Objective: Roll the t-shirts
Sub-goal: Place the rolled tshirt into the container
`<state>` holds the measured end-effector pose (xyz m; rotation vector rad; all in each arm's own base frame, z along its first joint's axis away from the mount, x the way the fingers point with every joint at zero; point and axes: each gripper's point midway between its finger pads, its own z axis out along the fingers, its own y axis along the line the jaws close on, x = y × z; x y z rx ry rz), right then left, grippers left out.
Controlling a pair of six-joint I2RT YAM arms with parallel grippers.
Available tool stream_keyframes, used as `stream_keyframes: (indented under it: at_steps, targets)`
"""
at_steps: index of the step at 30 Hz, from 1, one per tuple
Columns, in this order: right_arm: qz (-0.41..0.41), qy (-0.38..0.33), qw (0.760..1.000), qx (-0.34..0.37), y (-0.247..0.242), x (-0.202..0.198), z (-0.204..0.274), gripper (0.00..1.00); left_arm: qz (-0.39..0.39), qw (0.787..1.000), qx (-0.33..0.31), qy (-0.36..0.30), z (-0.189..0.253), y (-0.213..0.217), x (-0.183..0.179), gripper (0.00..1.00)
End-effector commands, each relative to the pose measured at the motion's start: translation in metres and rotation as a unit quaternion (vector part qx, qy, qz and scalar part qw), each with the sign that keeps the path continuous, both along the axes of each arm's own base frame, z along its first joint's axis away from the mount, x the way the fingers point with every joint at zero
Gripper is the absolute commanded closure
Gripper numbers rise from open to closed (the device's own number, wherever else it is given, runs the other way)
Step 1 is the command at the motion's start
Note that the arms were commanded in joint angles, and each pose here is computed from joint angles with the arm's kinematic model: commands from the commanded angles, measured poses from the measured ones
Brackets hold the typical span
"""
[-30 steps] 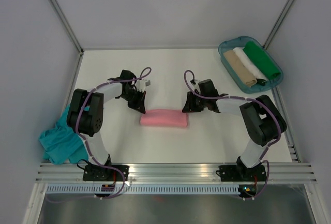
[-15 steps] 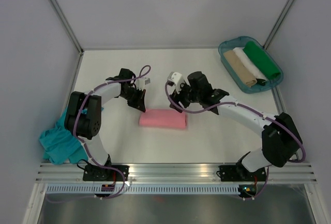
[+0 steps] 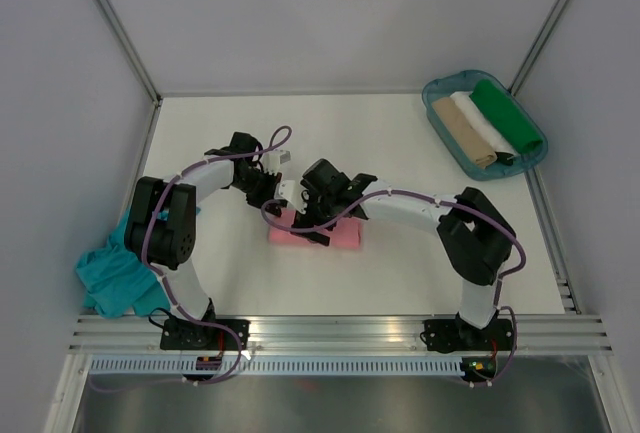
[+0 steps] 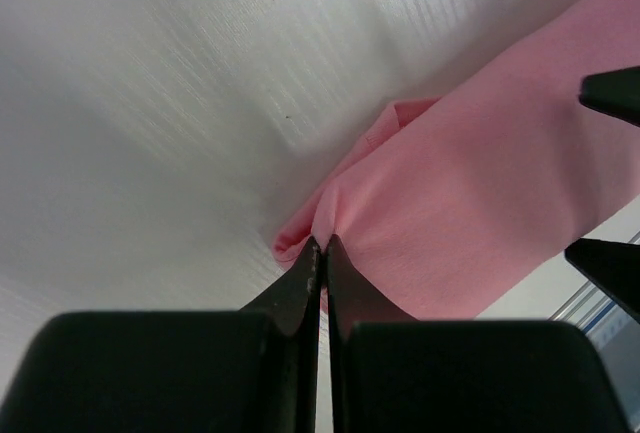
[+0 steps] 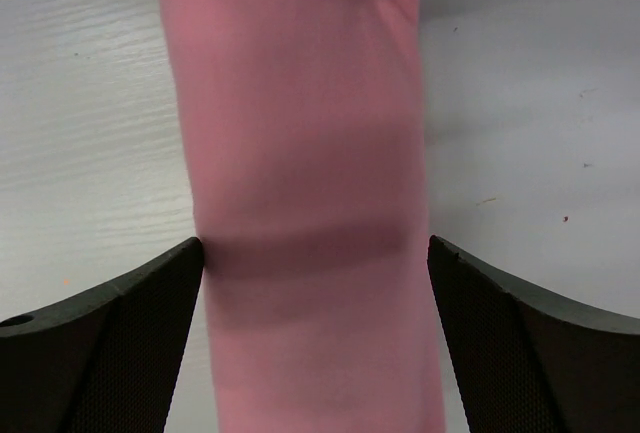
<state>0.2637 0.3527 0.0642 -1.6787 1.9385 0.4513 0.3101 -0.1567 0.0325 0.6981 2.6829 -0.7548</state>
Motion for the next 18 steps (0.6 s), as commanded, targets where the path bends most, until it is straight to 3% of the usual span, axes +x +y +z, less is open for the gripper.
stream_keyframes:
  at_steps: [1, 18]
  targets:
    - [-0.004, -0.014, 1.000, -0.017, 0.006, 0.016, 0.003, 0.02, -0.014, 0.999, -0.001, -0.033, 0.012, -0.001, 0.012, 0.98]
    - [0.015, 0.068, 0.994, -0.086, -0.008, -0.007, -0.053, 0.02, -0.018, 0.999, 0.002, -0.036, 0.013, -0.001, 0.017, 0.98]
